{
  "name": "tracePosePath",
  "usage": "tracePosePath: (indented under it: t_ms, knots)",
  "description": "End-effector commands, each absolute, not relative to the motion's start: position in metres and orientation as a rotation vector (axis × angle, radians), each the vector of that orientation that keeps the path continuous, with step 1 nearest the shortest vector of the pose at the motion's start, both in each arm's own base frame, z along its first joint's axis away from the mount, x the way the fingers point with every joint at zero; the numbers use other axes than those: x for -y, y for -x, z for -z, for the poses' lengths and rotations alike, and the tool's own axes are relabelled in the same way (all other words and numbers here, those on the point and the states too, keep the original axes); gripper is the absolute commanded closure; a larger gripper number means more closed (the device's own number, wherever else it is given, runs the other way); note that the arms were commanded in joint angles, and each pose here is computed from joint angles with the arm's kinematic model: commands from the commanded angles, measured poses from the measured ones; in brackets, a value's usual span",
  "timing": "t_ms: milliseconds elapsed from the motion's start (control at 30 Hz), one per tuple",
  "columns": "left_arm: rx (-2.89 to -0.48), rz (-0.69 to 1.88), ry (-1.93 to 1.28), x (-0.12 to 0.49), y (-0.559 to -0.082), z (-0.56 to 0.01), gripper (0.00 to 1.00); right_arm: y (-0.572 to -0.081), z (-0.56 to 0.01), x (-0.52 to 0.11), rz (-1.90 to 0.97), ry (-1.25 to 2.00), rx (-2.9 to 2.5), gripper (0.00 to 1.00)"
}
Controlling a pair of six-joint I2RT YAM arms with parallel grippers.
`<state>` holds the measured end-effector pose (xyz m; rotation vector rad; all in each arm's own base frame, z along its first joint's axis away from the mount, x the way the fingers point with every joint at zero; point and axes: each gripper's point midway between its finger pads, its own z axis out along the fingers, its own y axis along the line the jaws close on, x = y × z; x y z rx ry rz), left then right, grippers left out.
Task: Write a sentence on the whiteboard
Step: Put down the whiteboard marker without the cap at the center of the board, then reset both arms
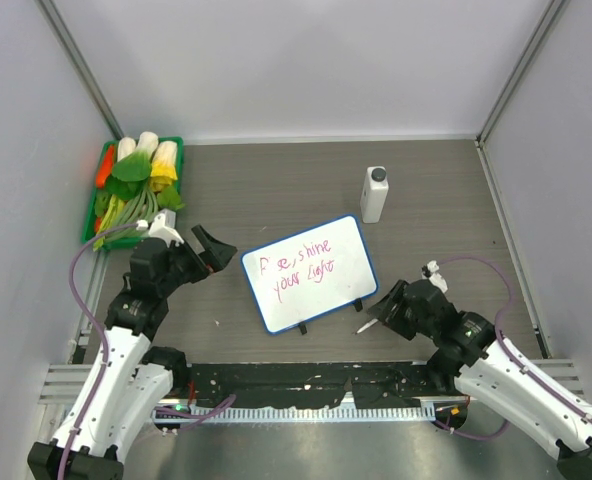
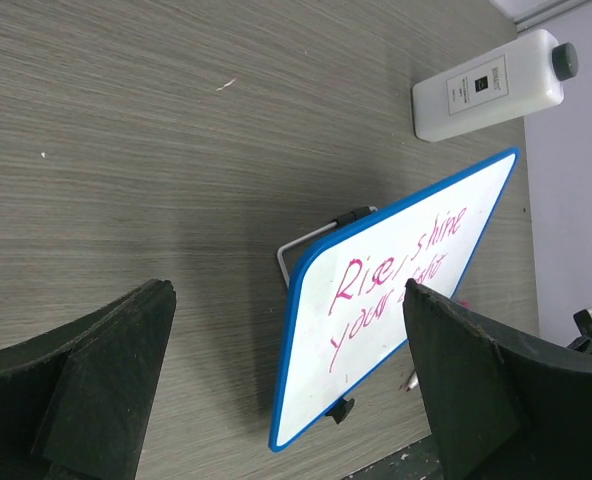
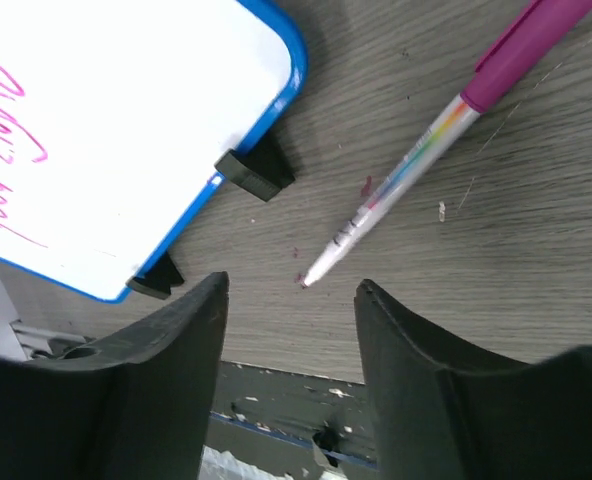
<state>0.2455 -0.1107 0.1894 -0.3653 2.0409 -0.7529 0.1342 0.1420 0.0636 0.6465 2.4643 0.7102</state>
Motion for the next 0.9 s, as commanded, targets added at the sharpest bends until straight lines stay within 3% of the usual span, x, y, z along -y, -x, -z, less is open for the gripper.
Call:
tracePosePath:
  t_ms: [0,33,133,233,867]
  knots:
    - [-1.987,0.745,0.349,0.108,-0.247,-0.207,0.00,-0.154,-0.095,-0.140,-0.724,-0.680,-2.349,0.34]
    - [-1.981,0.747,0.346,0.108,-0.247,-0.208,0.00,-0.156,-0.097,-0.139,-0.711,-0.683,-2.338,0.32]
    - [-1.975,0.742,0.348,0.107,-0.247,-0.209,0.00,-0.162,-0.108,-0.139,-0.711,-0.651,-2.309,0.13]
    - [-1.987,0.710,0.354,0.103,-0.246,-0.209,0.00,-0.167,-0.119,-0.140,-0.707,-0.619,-2.289,0.07]
    - [-1.995,0.689,0.370,0.100,-0.247,-0.205,0.00,-0.211,-0.172,-0.148,-0.560,-0.299,-2.179,0.07]
